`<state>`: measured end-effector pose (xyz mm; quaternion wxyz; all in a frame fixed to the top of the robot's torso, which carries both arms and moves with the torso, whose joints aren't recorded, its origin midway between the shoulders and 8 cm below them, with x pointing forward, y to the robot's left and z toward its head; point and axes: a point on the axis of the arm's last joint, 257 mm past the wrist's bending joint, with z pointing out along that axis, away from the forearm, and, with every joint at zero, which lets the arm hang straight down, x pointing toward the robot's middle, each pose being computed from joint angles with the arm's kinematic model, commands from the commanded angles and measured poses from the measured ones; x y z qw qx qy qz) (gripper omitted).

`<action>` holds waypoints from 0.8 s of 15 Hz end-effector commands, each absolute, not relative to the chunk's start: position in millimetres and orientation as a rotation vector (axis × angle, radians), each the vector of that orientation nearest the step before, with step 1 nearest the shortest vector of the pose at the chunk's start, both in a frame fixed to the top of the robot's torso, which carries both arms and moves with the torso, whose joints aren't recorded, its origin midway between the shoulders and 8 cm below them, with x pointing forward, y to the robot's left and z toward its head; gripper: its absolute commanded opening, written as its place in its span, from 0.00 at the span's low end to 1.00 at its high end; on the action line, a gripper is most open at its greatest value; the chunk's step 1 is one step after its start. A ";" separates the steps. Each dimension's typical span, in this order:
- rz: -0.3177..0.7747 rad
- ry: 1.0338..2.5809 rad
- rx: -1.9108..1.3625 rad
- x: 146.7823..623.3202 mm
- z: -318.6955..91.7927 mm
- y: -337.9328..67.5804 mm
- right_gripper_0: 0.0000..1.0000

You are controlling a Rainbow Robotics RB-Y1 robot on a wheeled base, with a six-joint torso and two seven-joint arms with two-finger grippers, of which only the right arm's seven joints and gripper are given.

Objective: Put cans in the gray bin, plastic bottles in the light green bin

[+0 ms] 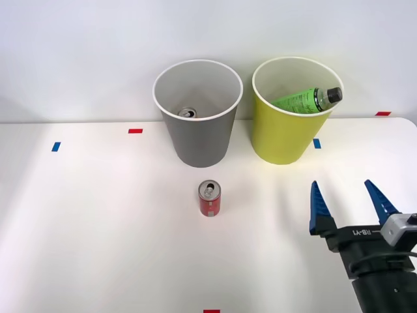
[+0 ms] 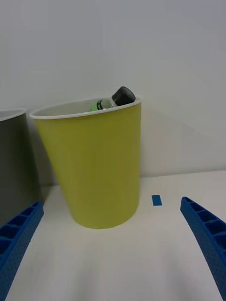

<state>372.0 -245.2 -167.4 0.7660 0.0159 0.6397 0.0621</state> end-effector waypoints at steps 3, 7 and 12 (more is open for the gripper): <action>0.129 1.414 0.053 366.0 -177.0 -248.2 1.00; 0.131 1.422 0.066 366.8 -179.7 -243.4 1.00; 0.247 1.434 0.146 346.9 -193.1 -234.2 1.00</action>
